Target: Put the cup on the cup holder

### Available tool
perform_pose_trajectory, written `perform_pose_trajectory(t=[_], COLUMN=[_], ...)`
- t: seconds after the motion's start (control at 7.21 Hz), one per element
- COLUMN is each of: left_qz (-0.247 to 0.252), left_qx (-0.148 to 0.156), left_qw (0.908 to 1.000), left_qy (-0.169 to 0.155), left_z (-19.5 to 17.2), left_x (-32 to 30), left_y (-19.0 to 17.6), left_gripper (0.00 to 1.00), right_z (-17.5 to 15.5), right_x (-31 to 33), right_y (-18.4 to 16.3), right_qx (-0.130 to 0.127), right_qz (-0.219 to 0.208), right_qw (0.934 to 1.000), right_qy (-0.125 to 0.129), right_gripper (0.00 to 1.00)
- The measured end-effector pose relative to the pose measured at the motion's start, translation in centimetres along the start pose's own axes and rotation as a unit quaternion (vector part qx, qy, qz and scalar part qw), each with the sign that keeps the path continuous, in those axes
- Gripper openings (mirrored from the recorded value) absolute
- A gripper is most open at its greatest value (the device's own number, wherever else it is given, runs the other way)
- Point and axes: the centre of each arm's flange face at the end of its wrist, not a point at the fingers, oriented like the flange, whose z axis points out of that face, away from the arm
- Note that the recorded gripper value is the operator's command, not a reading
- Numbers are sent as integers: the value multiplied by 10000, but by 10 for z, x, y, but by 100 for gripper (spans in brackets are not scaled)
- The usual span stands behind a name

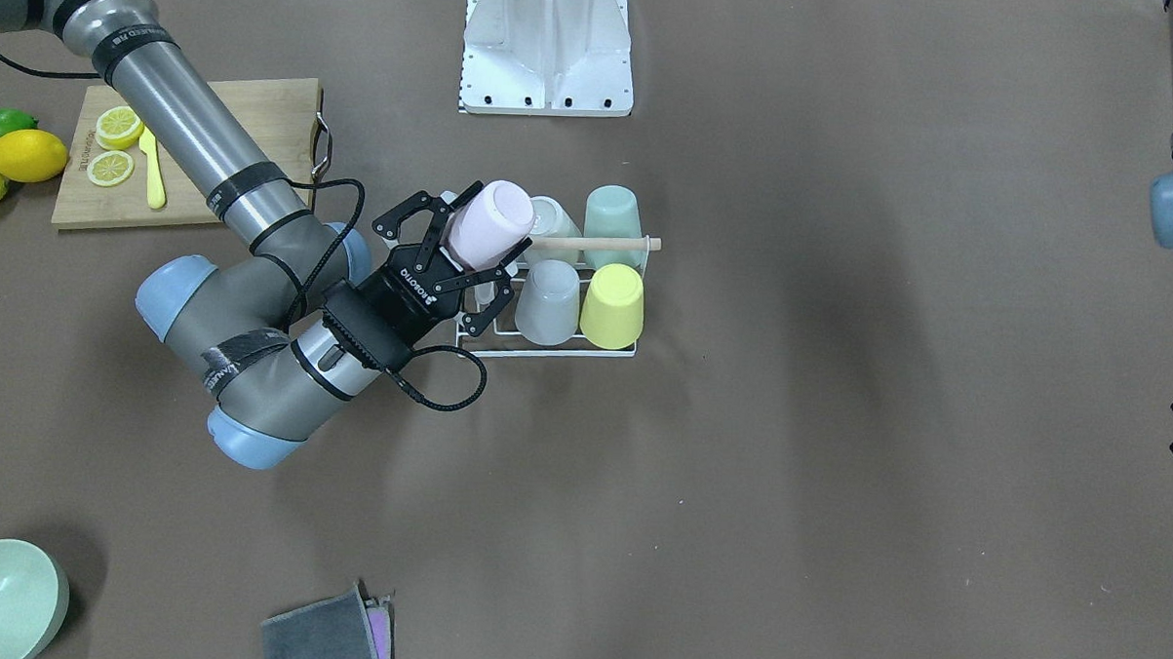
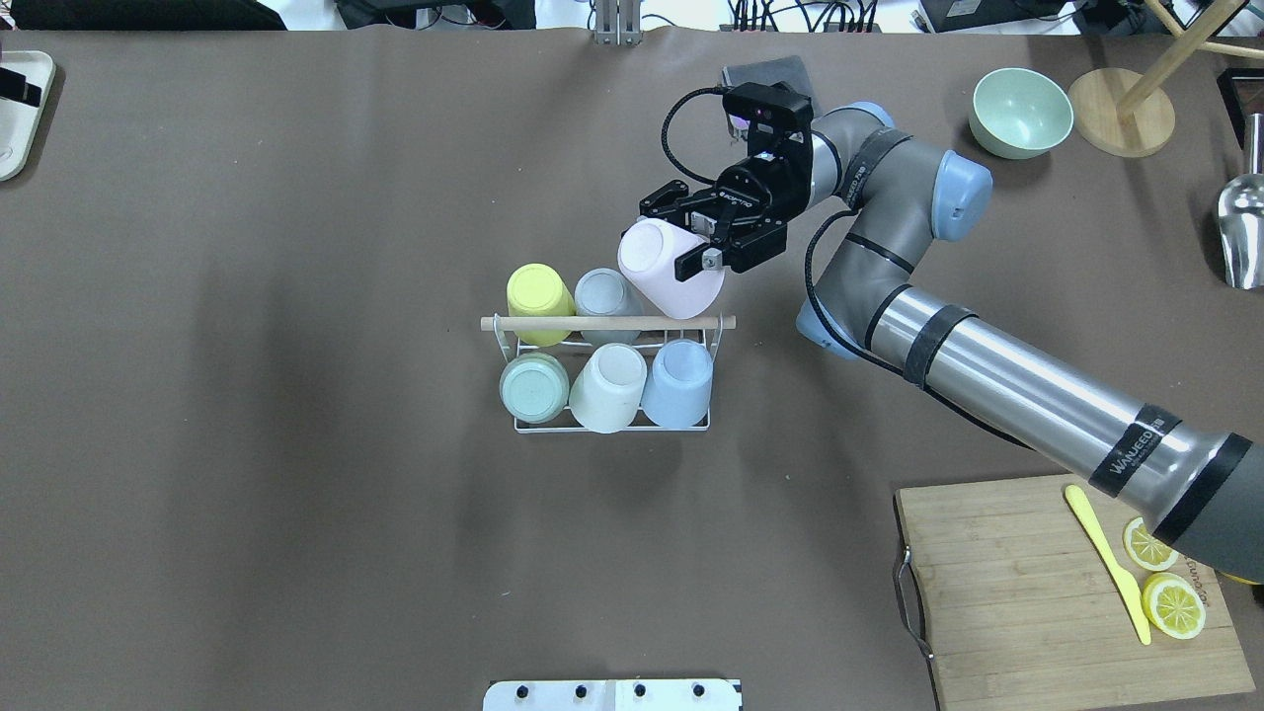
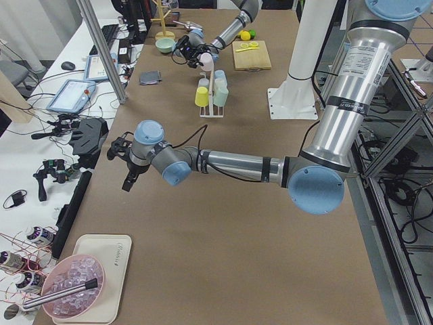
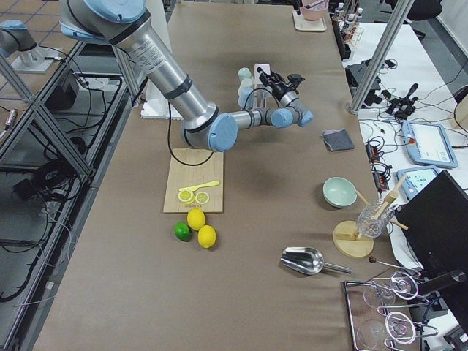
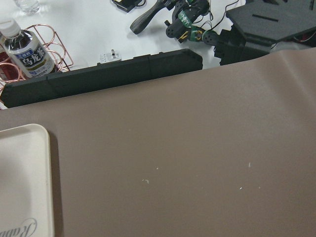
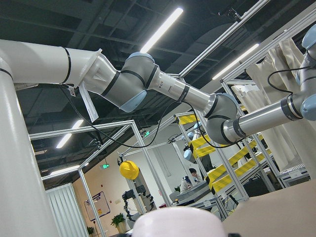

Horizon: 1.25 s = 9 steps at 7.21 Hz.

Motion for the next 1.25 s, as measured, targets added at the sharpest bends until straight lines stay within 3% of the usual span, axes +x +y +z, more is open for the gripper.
perform_pose_trajectory(t=[0.55,0.97,1.25], left_qz=[-275,-874,-1001], left_qx=[-827,-1530,-1740], left_qw=[9956,9841,9794], left_qy=[333,243,219], left_z=[-33,-21,-18], left_x=[-86,-119,-128], left_y=[40,90,112], left_gripper=[98,98,98], right_z=[9,6,2], right_x=[7,8,8], right_y=[0,1,4], right_qx=[8,9,12], right_qz=[-56,-33,-11], right_qw=[10000,10000,10000], right_qy=[-42,-6,30], right_gripper=[36,36,36])
